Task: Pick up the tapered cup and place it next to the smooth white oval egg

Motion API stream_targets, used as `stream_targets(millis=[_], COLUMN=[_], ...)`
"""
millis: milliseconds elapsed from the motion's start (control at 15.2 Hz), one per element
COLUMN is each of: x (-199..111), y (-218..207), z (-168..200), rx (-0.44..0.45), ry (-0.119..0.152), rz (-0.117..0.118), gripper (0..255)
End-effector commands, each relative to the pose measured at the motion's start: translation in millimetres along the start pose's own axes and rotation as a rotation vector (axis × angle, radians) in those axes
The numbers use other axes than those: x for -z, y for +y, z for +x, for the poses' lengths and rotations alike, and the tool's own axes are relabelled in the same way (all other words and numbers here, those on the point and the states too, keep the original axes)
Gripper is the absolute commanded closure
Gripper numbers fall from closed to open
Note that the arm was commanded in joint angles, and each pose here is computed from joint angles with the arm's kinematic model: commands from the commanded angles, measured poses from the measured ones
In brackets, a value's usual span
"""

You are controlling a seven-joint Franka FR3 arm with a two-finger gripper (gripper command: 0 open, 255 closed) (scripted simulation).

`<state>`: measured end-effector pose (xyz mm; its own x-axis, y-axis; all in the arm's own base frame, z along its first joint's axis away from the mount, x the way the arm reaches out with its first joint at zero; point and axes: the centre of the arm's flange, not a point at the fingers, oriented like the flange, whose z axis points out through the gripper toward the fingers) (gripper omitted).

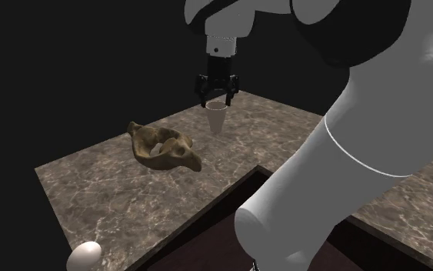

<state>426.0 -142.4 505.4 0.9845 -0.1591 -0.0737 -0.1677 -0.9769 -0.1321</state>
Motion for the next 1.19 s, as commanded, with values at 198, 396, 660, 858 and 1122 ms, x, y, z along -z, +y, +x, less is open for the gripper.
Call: stream_targets(millis=[198,396,660,858,1122], x=[-13,-21,-32,-40,-51], y=[40,64,95,118,149], z=[50,80,121,151,192], rx=[0.001,0.001,0.001,0.001,0.002], ry=[0.009,0.014,0.021,0.026,0.033], rz=[0.001,0.002,0.004,0.006,0.007], gripper=[0,0,0,0,0])
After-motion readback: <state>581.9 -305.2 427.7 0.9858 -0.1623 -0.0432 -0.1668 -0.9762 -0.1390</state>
